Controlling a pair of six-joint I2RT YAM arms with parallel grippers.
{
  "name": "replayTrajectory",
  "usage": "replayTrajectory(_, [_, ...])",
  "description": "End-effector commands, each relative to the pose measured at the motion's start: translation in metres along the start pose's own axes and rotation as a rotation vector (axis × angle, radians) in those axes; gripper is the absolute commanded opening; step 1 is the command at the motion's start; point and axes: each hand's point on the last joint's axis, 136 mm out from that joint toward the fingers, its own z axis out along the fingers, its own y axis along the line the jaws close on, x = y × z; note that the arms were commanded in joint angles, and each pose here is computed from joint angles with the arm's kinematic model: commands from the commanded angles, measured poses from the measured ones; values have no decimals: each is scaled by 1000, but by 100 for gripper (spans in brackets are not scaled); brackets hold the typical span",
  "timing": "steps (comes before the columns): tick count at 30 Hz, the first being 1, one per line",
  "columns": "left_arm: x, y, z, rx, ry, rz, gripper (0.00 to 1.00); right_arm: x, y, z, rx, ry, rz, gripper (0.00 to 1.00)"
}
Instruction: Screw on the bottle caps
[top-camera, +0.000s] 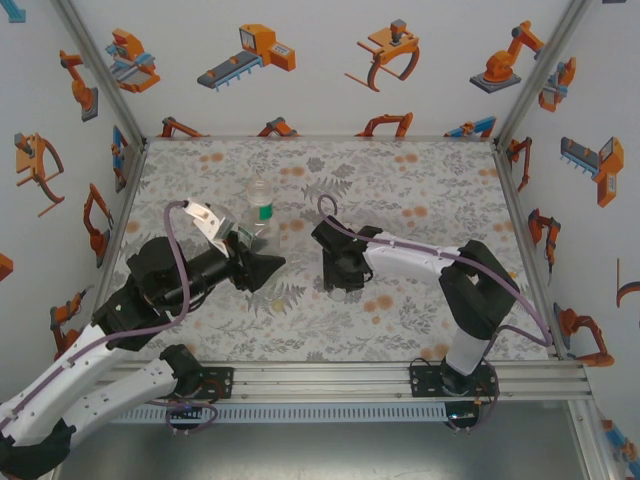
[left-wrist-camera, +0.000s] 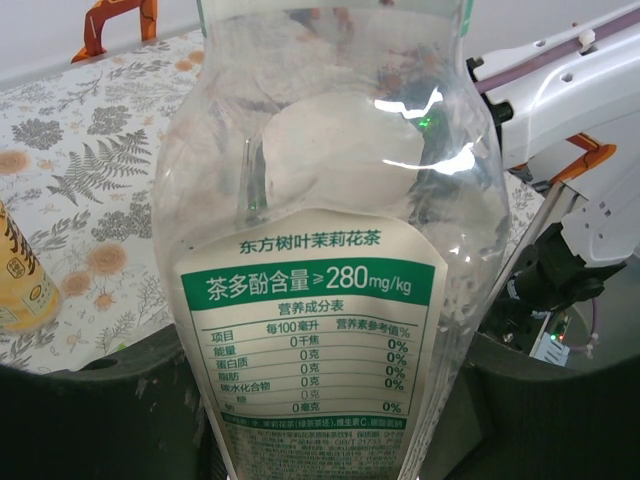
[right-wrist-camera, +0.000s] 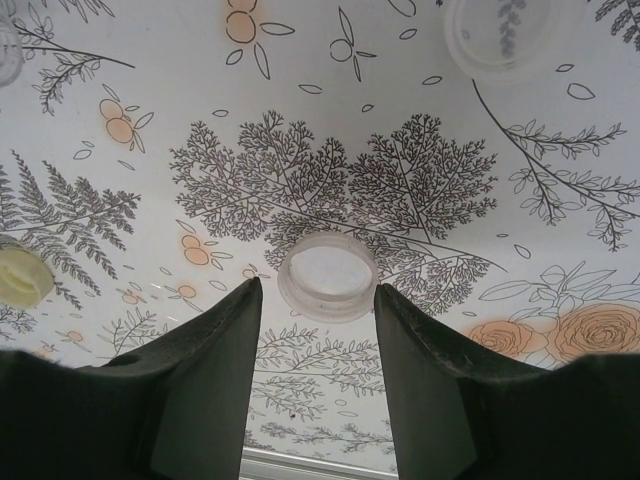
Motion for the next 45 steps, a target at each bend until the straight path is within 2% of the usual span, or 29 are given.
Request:
replayTrajectory(1, [2,3,-2,-15,-4,-16,1,3,1,2,14,15,-3,48])
replayTrajectory(20, [2,8,-7,-42,-15,-21,1,14,-4,18,28,47,24,48])
replayTrajectory(23, [3,8,-8,-43,-15,-24,1,15,-5,19,30,45,26,45])
replayTrajectory(30, [0,11,-12,-58,-36,-31,1,14,-3,20,15,41,39,29])
replayTrajectory(38, [-6,12,-15,-70,-49,-38,2,-1,22,7,-143,-5,67,21])
replayTrajectory(45, [-11,11,-14,-69,-55,-57,2,-16,46,-3,-461,-47,164,20])
